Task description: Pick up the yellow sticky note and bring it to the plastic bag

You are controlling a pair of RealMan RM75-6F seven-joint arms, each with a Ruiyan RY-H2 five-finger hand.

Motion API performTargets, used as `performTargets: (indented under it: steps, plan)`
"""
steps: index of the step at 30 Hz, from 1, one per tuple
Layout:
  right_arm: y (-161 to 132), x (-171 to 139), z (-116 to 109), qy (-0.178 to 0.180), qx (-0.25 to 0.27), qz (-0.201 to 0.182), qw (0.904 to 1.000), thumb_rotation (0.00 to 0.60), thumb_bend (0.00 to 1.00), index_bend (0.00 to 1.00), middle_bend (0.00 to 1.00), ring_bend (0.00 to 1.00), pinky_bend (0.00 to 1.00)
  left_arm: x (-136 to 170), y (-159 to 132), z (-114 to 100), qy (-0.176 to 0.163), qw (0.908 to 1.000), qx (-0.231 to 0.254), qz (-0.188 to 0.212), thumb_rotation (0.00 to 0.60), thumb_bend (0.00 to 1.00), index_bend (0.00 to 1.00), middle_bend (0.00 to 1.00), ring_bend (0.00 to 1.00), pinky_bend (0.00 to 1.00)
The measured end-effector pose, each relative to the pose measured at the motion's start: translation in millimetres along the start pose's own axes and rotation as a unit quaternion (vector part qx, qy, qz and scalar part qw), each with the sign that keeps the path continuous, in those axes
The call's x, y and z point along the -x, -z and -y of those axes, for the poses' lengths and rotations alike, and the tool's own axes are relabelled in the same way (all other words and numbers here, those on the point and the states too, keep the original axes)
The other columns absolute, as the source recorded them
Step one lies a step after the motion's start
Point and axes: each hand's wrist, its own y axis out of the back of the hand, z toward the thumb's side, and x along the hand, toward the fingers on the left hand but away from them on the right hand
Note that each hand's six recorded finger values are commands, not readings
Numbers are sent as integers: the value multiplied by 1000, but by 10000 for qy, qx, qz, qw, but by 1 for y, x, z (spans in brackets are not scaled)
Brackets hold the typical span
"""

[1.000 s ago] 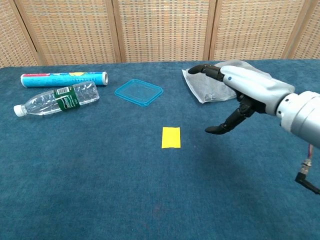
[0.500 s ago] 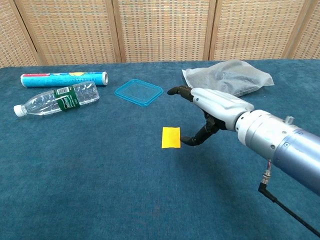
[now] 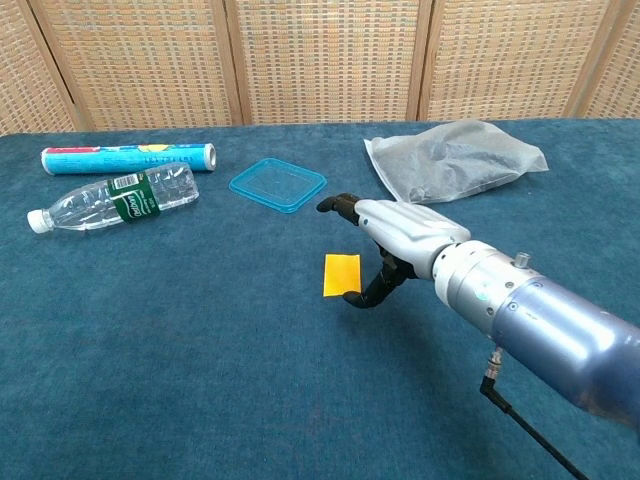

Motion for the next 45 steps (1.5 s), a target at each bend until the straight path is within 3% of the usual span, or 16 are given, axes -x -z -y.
performTargets:
  steps: [39, 45]
  plan:
    - [15, 28, 24, -102, -166, 356, 9992, 600, 428, 76, 0, 0, 0, -5, 2, 9, 139, 9999, -58, 5, 600, 171, 0, 0, 0, 0]
    - [15, 32, 25, -23, -273, 379, 9989, 600, 555, 93, 0, 0, 0, -4, 1, 7, 111, 9999, -19, 51, 600, 172, 0, 0, 0, 0]
